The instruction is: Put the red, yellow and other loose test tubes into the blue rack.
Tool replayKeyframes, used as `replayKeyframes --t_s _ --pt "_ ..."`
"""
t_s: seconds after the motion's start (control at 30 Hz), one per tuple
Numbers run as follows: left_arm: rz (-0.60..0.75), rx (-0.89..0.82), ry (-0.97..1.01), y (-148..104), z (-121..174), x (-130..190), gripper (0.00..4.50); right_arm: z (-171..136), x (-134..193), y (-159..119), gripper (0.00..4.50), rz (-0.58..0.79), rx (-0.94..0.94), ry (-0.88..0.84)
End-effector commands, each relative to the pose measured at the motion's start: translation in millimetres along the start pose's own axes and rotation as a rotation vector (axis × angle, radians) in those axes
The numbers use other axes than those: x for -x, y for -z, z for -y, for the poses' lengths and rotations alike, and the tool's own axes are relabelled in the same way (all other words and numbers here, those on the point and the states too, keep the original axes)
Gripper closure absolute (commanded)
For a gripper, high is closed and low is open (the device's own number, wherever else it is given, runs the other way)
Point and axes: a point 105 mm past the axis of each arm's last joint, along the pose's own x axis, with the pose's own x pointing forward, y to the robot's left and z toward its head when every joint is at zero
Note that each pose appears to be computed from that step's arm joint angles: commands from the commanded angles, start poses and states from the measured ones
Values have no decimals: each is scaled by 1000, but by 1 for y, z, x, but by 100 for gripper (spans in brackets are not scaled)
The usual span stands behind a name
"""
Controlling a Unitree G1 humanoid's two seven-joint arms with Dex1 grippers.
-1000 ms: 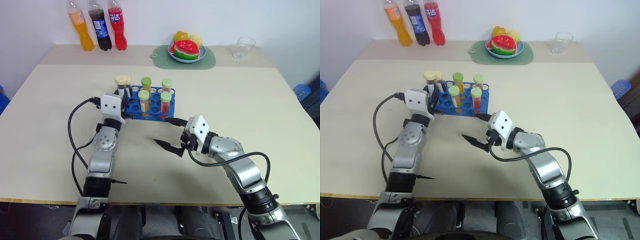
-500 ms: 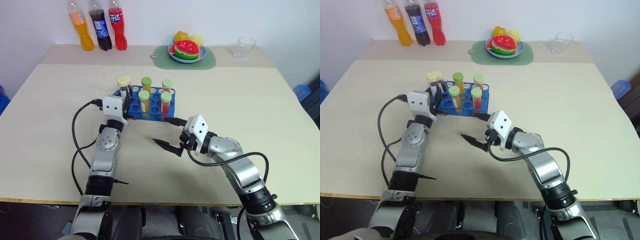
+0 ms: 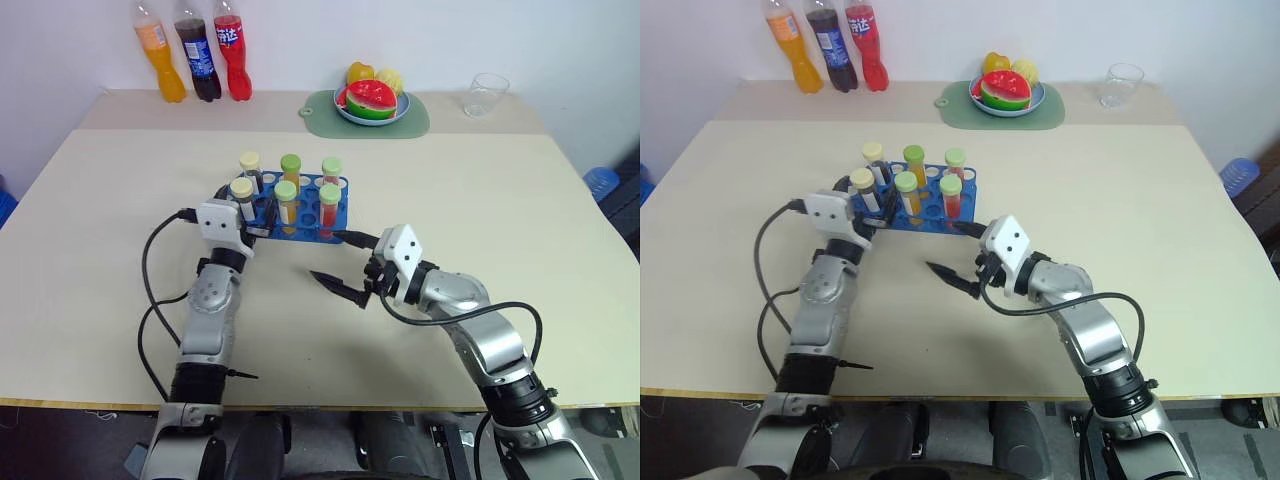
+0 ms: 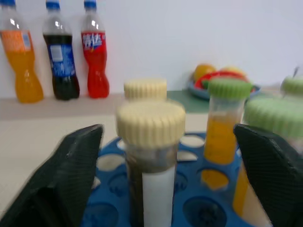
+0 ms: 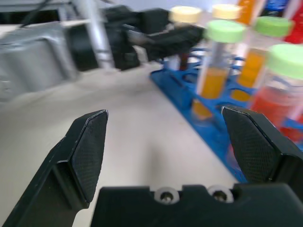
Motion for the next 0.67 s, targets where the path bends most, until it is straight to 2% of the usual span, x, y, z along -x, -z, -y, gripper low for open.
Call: replayKeyframes --t_s 0.03,0.23,0.37,0.5,0.67 --pt "23 -1 38 -32 -25 20 11 24 30 -20 23 13 48 65" --pt "-293 -72 232 -26 -59 75 11 70 99 -8 23 -150 28 209" --pt "-425 -114 274 -21 -79 97 11 86 133 5 23 -250 11 261" --pt "-452 -121 290 -22 -79 99 11 94 150 15 23 -295 -1 292" --pt "-443 -110 270 -22 -75 96 11 93 150 23 23 -300 -6 294"
